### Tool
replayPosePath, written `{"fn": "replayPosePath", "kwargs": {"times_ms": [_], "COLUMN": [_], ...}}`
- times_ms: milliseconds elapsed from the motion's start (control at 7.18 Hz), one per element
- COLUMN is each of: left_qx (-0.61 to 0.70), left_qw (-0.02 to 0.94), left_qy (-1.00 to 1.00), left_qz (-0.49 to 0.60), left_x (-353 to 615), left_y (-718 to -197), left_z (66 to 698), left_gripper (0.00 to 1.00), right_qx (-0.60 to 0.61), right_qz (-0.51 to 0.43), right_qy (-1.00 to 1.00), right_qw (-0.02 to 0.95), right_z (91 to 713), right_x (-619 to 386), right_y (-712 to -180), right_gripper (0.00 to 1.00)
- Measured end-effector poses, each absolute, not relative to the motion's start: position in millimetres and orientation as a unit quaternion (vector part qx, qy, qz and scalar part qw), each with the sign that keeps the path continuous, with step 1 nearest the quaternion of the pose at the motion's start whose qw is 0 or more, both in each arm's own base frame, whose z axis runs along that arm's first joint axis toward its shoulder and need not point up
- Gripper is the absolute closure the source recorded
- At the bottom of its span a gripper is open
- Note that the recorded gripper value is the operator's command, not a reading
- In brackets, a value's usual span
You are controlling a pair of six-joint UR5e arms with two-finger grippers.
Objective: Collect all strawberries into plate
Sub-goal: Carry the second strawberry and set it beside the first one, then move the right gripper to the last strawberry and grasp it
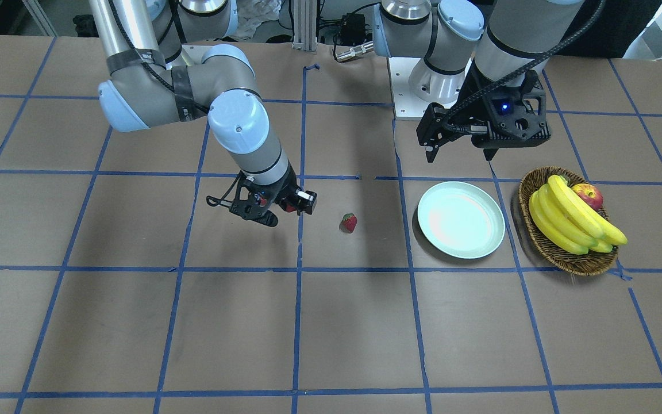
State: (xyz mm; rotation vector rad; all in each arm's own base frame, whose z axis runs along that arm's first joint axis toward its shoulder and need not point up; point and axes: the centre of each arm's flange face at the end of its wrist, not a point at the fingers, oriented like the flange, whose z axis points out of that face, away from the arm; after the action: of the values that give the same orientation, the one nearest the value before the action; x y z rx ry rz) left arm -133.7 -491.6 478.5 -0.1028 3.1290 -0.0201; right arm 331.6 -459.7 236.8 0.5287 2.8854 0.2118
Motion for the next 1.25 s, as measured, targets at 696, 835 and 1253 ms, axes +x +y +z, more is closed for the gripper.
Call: {"fn": "replayPosePath", "kwargs": {"times_ms": [696, 835, 1253], "left_qx": [-0.033, -0.033, -0.032], "left_qw": [0.005, 0.005, 0.005], "left_qy": [0.999, 0.999, 0.999], "left_qz": [-0.007, -0.007, -0.007], "left_x": [-134, -134, -134], "left_y": [-492, -492, -492], "left_z": [479, 479, 479], "left_gripper": [0.0, 0.0, 0.0], "right_qx": [0.084, 0.085, 0.088], "right_qz": [0.107, 0.106, 0.093], "right_qy": [0.987, 0.987, 0.988], "right_qw": [0.089, 0.09, 0.091], "right_z": [187, 187, 199], "right_x": [375, 375, 374], "right_y": [-436, -437, -440], "right_gripper": [0.0, 0.0, 0.0]}}
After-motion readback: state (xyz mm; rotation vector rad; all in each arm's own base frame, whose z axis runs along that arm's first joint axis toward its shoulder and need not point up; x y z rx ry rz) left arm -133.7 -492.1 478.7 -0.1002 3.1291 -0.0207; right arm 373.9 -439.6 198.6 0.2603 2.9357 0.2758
